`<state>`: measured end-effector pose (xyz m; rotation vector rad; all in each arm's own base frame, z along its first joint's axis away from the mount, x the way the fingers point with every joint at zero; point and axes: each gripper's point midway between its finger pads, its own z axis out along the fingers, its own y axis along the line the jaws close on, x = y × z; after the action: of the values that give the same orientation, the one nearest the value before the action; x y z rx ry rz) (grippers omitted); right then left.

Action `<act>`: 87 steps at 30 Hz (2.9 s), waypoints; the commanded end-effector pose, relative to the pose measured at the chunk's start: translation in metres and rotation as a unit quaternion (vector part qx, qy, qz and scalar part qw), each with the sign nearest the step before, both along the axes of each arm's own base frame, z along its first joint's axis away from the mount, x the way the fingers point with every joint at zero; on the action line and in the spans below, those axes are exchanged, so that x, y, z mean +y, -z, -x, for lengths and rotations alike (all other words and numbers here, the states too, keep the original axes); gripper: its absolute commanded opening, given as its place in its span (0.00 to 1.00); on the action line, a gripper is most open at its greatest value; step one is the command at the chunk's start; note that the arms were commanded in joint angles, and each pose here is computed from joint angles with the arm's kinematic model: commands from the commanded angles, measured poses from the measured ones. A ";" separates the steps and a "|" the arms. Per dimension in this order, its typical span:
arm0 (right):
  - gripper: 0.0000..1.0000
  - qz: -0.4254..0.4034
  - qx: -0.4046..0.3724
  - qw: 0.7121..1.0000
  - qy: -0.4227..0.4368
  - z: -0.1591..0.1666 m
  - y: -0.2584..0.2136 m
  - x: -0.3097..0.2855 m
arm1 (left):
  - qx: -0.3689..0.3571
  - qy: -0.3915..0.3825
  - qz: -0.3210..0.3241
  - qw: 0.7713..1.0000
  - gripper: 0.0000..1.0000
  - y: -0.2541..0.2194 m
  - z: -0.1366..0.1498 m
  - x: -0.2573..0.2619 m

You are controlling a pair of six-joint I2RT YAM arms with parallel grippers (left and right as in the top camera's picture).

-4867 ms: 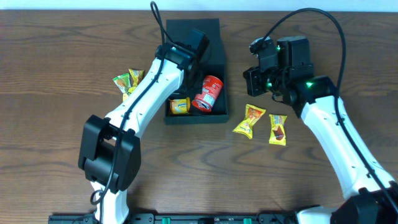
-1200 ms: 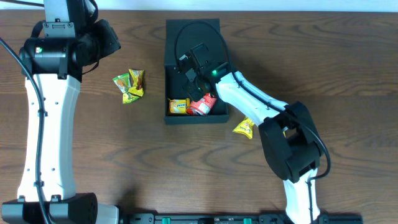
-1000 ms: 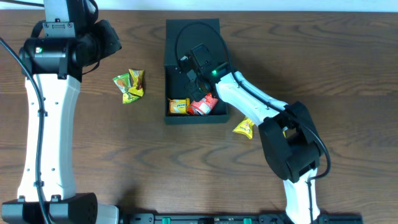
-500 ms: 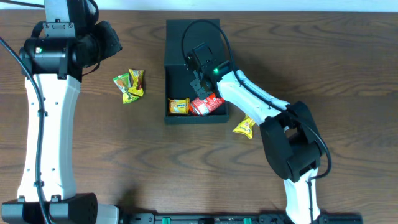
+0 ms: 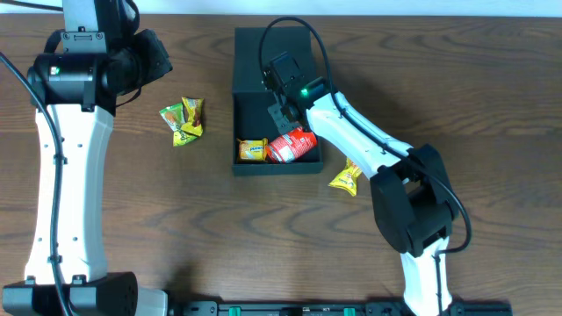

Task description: Pack container

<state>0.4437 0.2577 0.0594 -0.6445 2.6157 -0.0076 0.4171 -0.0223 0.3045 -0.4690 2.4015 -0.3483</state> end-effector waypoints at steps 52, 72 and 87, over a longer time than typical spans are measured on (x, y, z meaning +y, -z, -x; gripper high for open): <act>0.01 -0.019 0.134 0.991 0.014 0.049 0.027 0.007 | -0.003 -0.021 -0.022 1.000 0.06 -0.001 -0.002 0.011; 0.02 -0.061 -0.070 0.993 0.079 -0.012 -0.176 -0.045 | 0.015 -0.025 -0.055 0.998 0.06 0.005 0.005 0.020; 0.01 -0.018 0.085 0.965 0.247 0.057 -0.154 -0.234 | 0.054 -0.001 -0.116 0.992 0.06 0.027 0.017 0.033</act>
<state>0.3986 0.0257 0.2266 0.0436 2.8277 -0.0800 0.4058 0.0043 0.2897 -0.4397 2.4601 -0.1084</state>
